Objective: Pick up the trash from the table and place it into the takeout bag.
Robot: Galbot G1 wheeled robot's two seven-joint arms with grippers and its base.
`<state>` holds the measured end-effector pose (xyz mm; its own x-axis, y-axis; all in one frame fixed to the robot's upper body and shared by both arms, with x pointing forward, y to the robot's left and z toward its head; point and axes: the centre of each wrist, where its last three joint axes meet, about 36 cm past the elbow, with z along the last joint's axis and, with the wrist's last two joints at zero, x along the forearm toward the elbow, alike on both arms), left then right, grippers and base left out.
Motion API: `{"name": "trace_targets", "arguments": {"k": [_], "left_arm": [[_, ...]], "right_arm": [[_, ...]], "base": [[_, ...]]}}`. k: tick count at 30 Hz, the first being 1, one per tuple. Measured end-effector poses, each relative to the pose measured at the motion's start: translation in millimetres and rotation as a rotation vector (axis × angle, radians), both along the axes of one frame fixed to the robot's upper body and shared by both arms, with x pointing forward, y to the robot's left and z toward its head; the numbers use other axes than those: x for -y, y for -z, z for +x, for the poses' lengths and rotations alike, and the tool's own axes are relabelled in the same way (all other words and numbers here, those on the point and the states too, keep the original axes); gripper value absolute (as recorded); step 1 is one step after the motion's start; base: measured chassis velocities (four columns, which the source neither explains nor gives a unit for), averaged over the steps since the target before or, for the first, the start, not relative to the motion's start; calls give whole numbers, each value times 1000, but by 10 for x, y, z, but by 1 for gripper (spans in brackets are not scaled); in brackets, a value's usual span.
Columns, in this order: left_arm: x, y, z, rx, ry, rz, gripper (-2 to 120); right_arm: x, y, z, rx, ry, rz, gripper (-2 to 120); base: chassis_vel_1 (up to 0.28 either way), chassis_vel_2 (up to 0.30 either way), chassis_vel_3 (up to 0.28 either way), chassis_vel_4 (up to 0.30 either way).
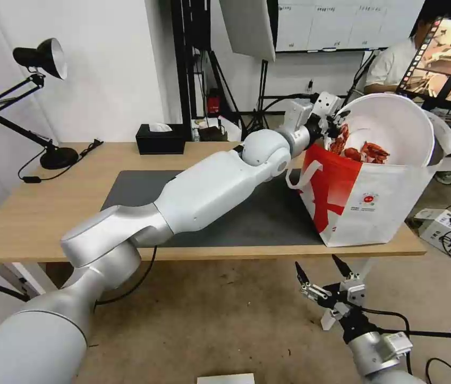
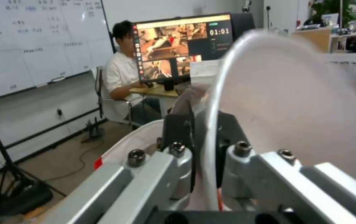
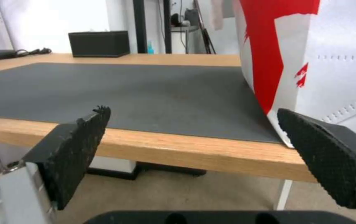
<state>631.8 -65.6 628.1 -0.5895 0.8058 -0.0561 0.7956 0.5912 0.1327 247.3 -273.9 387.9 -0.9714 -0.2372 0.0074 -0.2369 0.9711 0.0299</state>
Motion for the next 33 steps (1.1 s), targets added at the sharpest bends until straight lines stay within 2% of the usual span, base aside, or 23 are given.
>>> {"name": "trace_targets", "arguments": {"k": [6,7,10,11,13,15,18,19,22,25,33], "left_arm": [[11,72,-29,-6,8,9,37],[11,72,-29,-6,8,9,37],[0,74,-41,-9,9,14,52],[0,74,-41,-9,9,14,52],[-1,66,-47,-10,7,15,62],[1,63,-51,-10,7,15,65],[-9,56,-56,-12,5,11,82],[-9,56,-56,-12,5,11,82],[-83,68,-62,-13,-3,7,95],[-179,80,-73,-16,-24,-2,99],[-542,45,-75,-20,-61,-30,100]], "right_arm": [[0,0,0,0,0,0,100],[0,0,0,0,0,0,100],[0,0,0,0,0,0,100],[0,0,0,0,0,0,100],[0,0,0,0,0,0,100],[0,0,0,0,0,0,100],[0,0,0,0,0,0,100],[0,0,0,0,0,0,100],[0,0,0,0,0,0,100],[0,0,0,0,0,0,100],[0,0,0,0,0,0,100]], "base": [[0,0,0,0],[0,0,0,0],[0,0,0,0],[0,0,0,0],[0,0,0,0],[0,0,0,0],[0,0,0,0],[0,0,0,0],[0,0,0,0],[0,0,0,0],[0,0,0,0]]}}
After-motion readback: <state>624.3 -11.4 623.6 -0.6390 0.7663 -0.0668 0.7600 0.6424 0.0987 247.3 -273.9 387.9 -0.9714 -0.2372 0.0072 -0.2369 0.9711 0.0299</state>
